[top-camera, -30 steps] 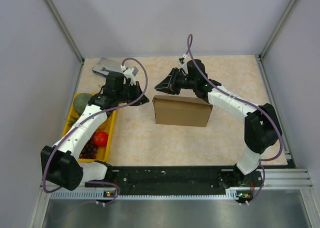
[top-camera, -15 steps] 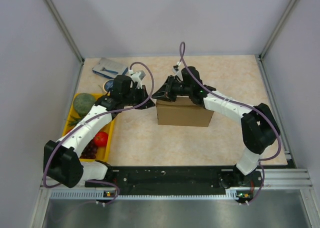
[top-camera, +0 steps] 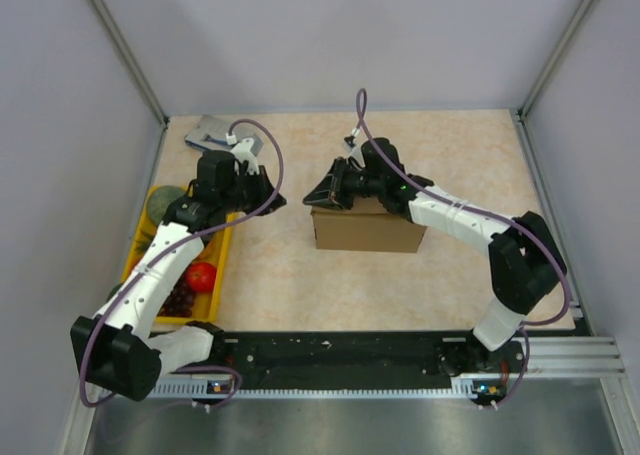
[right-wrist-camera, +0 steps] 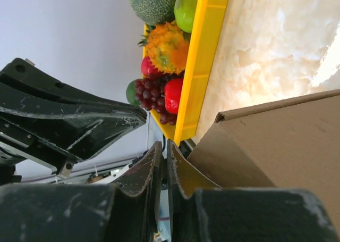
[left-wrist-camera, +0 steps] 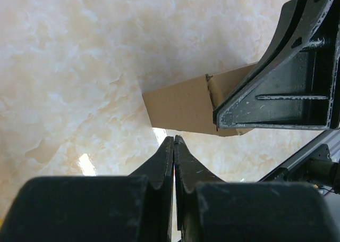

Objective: Fold the paper box

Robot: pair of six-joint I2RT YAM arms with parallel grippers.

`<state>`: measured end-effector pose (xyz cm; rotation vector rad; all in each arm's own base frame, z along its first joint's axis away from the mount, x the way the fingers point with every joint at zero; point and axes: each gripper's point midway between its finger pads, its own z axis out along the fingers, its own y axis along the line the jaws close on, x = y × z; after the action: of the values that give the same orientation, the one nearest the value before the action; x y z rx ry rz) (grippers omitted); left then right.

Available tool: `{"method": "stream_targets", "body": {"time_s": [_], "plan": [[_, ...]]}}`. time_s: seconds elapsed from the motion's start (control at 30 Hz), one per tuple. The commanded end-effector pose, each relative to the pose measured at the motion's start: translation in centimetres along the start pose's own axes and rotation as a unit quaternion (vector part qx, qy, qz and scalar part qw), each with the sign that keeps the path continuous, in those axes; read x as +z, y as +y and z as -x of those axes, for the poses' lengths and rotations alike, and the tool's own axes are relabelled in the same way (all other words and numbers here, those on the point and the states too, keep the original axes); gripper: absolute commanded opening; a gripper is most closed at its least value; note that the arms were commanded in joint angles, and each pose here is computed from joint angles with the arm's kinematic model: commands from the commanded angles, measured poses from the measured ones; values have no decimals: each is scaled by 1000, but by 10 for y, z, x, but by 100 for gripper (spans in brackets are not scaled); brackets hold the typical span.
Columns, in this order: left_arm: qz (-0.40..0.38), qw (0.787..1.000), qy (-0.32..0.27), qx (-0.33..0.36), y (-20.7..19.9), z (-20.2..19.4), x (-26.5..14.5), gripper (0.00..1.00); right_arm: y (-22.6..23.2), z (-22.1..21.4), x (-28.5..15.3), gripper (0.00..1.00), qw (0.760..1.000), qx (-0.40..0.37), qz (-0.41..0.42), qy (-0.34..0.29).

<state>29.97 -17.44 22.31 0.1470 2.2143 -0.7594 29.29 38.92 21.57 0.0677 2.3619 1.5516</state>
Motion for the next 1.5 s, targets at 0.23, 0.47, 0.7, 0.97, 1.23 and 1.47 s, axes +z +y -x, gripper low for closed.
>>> {"method": "stream_targets", "body": {"time_s": [0.23, 0.47, 0.7, 0.97, 1.23, 1.47], "plan": [[-19, 1000, 2, 8, -5, -2, -1, 3, 36, 9, -10, 8, 998, -63, -7, -14], [-92, 995, 26, -15, -32, -11, 10, 2, 8, -5, -10, 8, 999, -47, -24, -6], [-94, 994, 52, -12, -46, -28, 27, 0, 35, 26, -40, 8, 997, -61, -12, -55], [-100, 994, 41, -8, -57, -21, 29, 0, 19, 14, -25, 8, 998, -46, -18, -34], [-45, 998, 41, 8, -41, -13, 29, 0, 21, 15, -23, 8, 998, -49, -17, -34], [-70, 996, 47, 2, -56, -15, 37, 0, 28, 10, -19, 8, 998, -50, -11, -29]]}}
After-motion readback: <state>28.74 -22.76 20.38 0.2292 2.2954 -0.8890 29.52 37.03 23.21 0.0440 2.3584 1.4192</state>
